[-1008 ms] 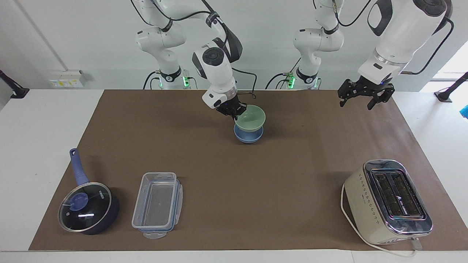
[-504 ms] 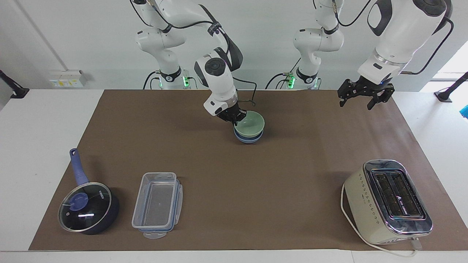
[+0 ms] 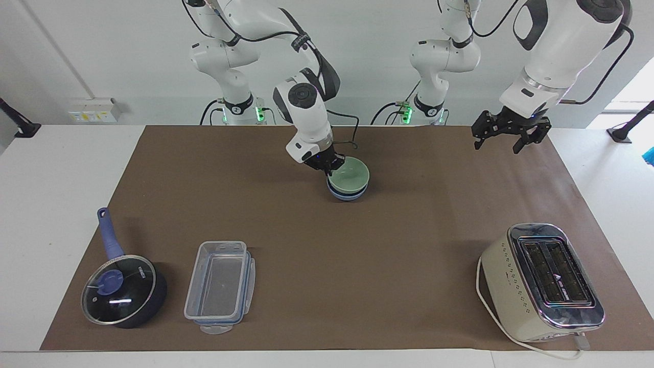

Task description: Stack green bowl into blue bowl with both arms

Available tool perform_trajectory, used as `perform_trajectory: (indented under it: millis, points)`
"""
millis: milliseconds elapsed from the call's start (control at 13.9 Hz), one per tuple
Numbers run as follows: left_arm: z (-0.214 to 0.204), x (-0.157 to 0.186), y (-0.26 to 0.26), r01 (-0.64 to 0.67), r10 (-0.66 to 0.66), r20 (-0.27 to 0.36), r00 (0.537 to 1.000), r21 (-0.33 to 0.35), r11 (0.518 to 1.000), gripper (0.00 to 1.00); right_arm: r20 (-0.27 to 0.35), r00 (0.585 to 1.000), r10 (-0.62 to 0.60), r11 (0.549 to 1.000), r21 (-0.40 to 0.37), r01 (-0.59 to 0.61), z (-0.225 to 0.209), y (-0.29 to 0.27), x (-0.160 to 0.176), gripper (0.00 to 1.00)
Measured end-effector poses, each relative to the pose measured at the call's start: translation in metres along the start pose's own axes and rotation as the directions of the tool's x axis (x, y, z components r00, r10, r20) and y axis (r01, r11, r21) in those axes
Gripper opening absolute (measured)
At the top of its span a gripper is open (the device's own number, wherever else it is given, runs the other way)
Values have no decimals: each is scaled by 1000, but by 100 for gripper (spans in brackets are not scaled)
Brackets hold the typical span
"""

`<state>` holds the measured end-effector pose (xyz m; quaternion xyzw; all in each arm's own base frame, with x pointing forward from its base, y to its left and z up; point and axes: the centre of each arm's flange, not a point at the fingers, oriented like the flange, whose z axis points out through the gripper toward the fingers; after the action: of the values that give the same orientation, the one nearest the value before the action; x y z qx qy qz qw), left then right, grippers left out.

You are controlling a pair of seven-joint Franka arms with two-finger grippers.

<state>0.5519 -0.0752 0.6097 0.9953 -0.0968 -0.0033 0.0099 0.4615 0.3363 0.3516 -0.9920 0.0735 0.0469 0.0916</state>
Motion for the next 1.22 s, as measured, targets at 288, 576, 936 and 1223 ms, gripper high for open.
perform_trajectory:
  millis: [288,576,936,1223]
  points:
    - [0,0,0,0,0,0,1000,0,1000,100,-9,1000,2,1000,7,-2,-7,-1,3,59]
    - [0,0,0,0,0,0,1000,0,1000,100,-89,996,3,999,-32,-6,-66,22,23,100]
    - [0,0,1,-1,1,0,1000,0,1000,100,-175,984,6,991,-133,-30,-146,62,49,100]
    - [0,0,1,-2,2,0,1000,0,1000,100,-175,984,-37,986,-167,7,-204,100,74,100]
